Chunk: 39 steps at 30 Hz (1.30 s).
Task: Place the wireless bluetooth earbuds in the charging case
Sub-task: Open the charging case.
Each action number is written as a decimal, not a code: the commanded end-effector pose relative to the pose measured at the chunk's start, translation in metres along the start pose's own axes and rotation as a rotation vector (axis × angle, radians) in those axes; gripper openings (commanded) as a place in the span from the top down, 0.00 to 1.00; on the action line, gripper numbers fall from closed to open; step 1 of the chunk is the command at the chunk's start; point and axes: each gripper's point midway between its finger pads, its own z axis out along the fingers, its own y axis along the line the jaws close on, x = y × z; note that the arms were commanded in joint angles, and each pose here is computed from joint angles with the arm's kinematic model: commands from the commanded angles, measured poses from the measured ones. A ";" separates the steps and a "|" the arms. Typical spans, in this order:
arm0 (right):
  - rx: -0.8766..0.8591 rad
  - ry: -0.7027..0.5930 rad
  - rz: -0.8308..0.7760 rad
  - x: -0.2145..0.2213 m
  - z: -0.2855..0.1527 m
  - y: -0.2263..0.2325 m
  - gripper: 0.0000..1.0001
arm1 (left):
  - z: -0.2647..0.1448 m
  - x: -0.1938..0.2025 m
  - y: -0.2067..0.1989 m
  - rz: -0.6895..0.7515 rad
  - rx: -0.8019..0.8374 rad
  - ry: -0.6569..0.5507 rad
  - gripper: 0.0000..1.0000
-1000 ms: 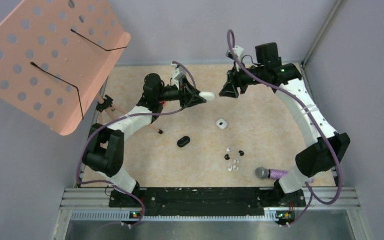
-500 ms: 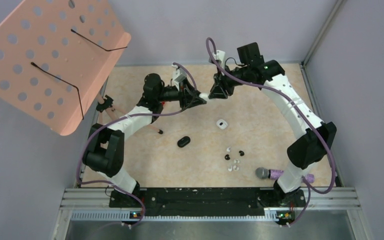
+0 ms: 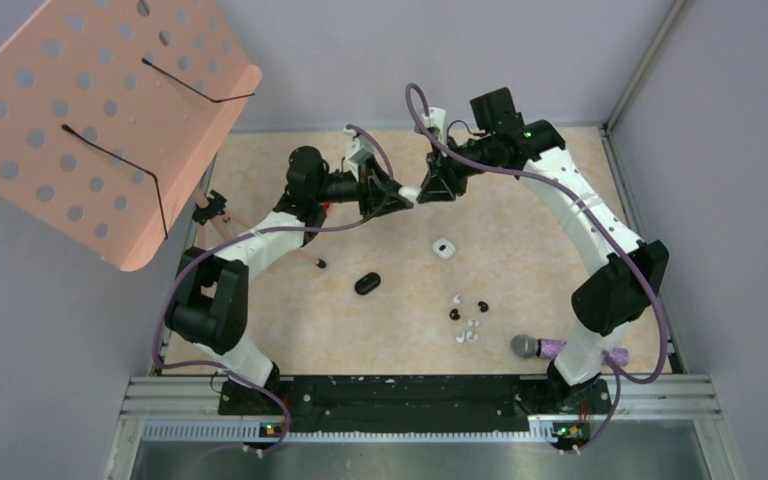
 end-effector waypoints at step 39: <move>0.192 -0.081 0.089 -0.033 -0.021 -0.042 0.66 | 0.002 -0.014 -0.002 0.036 0.041 -0.042 1.00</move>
